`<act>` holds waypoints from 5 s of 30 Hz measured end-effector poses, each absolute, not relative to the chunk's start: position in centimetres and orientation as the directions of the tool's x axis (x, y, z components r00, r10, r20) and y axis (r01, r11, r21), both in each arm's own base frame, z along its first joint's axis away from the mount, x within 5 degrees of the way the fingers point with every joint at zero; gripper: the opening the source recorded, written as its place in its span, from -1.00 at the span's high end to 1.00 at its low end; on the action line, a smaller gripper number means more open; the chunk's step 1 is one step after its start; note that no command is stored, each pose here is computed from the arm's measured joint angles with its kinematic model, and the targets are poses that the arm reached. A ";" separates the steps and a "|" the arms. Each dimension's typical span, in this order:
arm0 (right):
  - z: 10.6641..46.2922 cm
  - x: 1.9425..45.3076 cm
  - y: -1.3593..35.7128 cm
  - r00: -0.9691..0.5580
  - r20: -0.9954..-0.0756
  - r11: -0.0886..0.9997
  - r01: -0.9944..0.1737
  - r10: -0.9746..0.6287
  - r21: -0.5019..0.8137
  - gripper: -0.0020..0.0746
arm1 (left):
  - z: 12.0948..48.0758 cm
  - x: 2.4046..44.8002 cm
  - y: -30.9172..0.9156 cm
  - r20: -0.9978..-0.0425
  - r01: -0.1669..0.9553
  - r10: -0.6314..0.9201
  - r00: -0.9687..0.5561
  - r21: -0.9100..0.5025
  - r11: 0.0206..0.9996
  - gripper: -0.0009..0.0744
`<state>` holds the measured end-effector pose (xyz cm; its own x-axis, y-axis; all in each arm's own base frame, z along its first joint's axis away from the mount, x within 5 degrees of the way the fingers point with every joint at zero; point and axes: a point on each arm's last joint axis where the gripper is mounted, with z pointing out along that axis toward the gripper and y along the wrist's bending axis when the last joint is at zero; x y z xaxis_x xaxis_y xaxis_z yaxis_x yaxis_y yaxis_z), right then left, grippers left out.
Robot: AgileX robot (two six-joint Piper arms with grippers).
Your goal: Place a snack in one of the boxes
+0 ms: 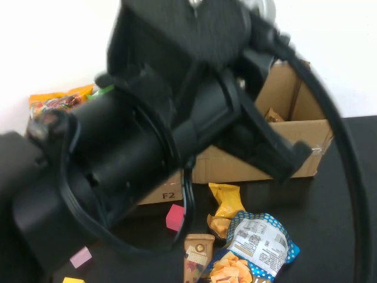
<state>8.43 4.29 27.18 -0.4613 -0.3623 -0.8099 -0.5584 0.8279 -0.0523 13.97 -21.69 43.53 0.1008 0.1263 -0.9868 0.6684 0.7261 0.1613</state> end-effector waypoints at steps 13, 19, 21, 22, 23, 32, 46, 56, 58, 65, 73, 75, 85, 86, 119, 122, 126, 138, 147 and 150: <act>24.8 5.8 3.7 -0.371 -0.866 0.841 -0.533 -0.334 -0.096 0.95 | 42.1 14.0 -21.8 -0.983 0.673 0.165 0.083 0.177 0.718 0.98; 24.7 5.8 3.7 -0.375 -0.864 0.839 -0.536 -0.336 -0.094 0.95 | 42.1 14.0 -21.8 -0.983 0.673 0.165 0.083 0.177 0.718 0.98; 24.7 5.8 3.7 -0.375 -0.865 0.839 -0.536 -0.335 -0.093 0.95 | 42.1 14.0 -21.8 -0.983 0.673 0.165 0.083 0.177 0.718 0.98; 24.7 5.8 3.7 -0.375 -0.865 0.839 -0.536 -0.335 -0.093 0.95 | 42.1 14.0 -21.8 -0.983 0.673 0.165 0.083 0.177 0.718 0.98; 24.7 5.8 3.7 -0.375 -0.865 0.839 -0.536 -0.335 -0.093 0.95 | 42.1 14.0 -21.8 -0.983 0.673 0.165 0.083 0.177 0.718 0.98; 24.7 5.8 3.7 -0.375 -0.864 0.839 -0.536 -0.334 -0.092 0.95 | 42.1 14.4 -20.8 -0.965 0.601 0.238 0.112 0.256 0.757 0.98; 24.7 5.7 3.8 -0.381 -0.863 0.838 -0.540 -0.331 -0.083 0.95 | 38.9 17.5 -7.9 -0.983 0.317 0.179 0.034 0.180 0.931 0.98; 24.7 5.7 3.8 -0.381 -0.863 0.838 -0.540 -0.331 -0.083 0.95 | 34.0 8.3 -0.7 -0.986 0.077 0.012 0.165 0.025 0.997 0.98; 24.7 5.7 3.8 -0.381 -0.863 0.838 -0.540 -0.331 -0.083 0.95 | 32.7 7.0 -0.2 -0.981 0.030 0.016 0.191 0.022 0.999 0.98; 24.7 5.7 3.8 -0.381 -0.863 0.838 -0.540 -0.330 -0.082 0.95 | 28.0 5.2 0.3 -0.978 -0.040 -0.016 0.208 -0.025 0.999 0.98; 24.7 5.7 3.8 -0.381 -0.863 0.838 -0.540 -0.330 -0.082 0.95 | 25.3 5.6 -0.1 -0.978 0.006 -0.163 0.131 -0.164 0.986 0.98; 24.7 5.7 3.8 -0.381 -0.863 0.838 -0.540 -0.330 -0.082 0.95 | 24.8 5.5 -0.4 -0.981 0.009 -0.177 0.075 -0.177 0.984 0.98; 24.7 5.7 3.8 -0.381 -0.863 0.838 -0.540 -0.330 -0.082 0.95 | 18.0 5.4 0.6 -0.951 -0.172 -0.239 -0.196 -0.206 0.963 0.98; 24.6 5.7 3.8 -0.383 -0.862 0.837 -0.541 -0.331 -0.081 0.95 | 17.7 5.4 0.6 -0.948 -0.177 -0.237 -0.213 -0.201 0.963 0.98; 24.7 5.7 3.9 -0.390 -0.869 0.836 -0.546 -0.306 -0.050 0.95 | 17.4 5.3 -0.1 -0.948 -0.018 -0.141 -0.285 -0.141 0.990 0.98; 24.7 5.7 3.9 -0.390 -0.869 0.836 -0.546 -0.306 -0.050 0.95 | 17.4 5.3 -0.1 -0.948 -0.018 -0.143 -0.286 -0.144 0.989 0.98; 24.7 5.7 4.0 -0.390 -0.869 0.836 -0.546 -0.305 -0.048 0.95 | 17.3 5.3 -0.1 -0.946 -0.018 -0.145 -0.289 -0.146 0.989 0.98; 24.7 5.7 4.0 -0.390 -0.869 0.836 -0.546 -0.305 -0.048 0.95 | 17.3 5.3 -0.1 -0.946 -0.018 -0.145 -0.289 -0.146 0.989 0.98; 25.2 6.0 3.3 -0.279 -0.915 0.869 -0.477 -0.292 -0.132 0.95 | 17.3 5.3 -0.1 -0.946 -0.018 -0.145 -0.289 -0.146 0.989 0.98; 25.2 5.6 2.7 -0.174 -0.951 0.902 -0.396 -0.256 -0.171 0.95 | 17.3 5.3 -0.1 -0.946 -0.018 -0.145 -0.291 -0.146 0.989 0.98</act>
